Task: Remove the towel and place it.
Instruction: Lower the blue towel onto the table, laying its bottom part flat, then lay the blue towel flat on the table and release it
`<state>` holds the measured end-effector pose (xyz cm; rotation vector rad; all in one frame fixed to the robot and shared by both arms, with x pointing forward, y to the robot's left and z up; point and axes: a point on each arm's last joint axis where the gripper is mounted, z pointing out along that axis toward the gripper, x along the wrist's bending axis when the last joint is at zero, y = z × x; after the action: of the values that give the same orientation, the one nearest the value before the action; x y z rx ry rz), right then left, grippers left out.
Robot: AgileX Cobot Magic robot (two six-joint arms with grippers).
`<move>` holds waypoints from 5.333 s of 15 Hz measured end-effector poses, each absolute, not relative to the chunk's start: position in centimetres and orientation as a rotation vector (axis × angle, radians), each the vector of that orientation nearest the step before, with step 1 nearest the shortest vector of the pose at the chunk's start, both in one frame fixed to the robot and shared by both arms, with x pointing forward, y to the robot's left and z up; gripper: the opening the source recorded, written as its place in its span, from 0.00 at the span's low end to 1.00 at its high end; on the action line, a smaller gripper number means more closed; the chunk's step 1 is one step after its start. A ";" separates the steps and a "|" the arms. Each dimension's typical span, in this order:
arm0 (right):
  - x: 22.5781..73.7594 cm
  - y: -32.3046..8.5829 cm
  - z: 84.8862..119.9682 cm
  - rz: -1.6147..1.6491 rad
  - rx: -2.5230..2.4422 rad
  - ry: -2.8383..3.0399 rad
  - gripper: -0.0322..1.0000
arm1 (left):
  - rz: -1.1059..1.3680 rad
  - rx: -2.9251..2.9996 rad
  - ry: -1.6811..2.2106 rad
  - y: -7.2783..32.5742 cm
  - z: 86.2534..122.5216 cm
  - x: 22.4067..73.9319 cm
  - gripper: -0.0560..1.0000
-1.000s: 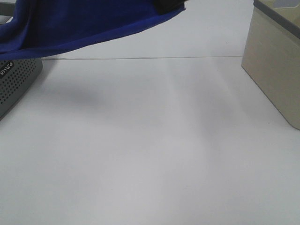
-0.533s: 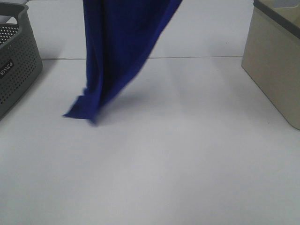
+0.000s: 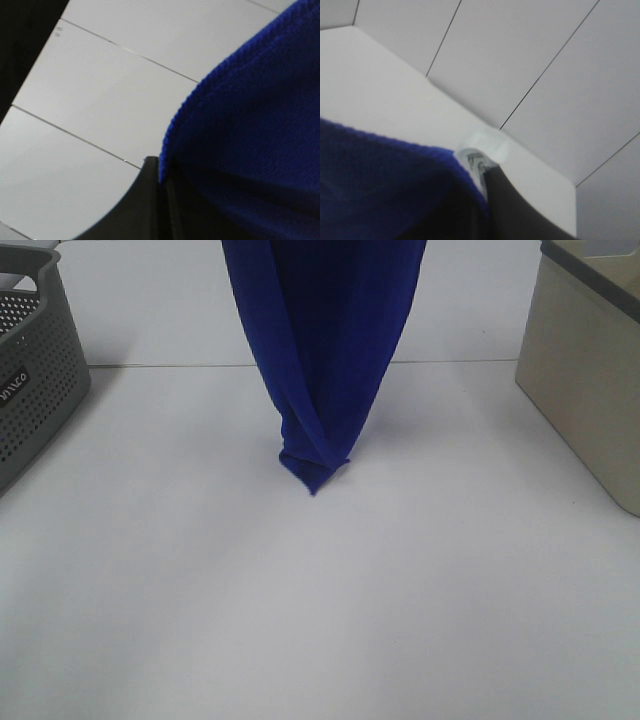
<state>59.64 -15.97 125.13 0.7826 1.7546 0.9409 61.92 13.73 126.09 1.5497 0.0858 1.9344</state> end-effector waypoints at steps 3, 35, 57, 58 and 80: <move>62.0 -14.9 125.2 1.027 0.669 1.576 0.05 | 2.108 1.343 0.203 13.8 124.4 64.4 0.05; 70.4 -17.1 119.4 1.197 1.300 1.643 0.05 | 1.215 1.659 0.781 16.1 121.5 73.5 0.05; 57.4 -18.0 128.7 1.270 1.192 2.028 0.05 | 0.953 1.761 0.916 18.4 130.7 62.0 0.05; 58.5 -17.8 128.8 1.299 1.147 1.955 0.05 | 1.003 1.724 0.888 18.3 130.5 62.9 0.05; 58.9 -17.4 124.7 1.050 1.185 2.310 0.05 | 0.866 2.008 0.960 16.8 125.1 65.4 0.05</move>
<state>58.90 -17.43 124.73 1.1850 2.3095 1.0504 65.44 16.76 125.08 2.0081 0.9602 0.8662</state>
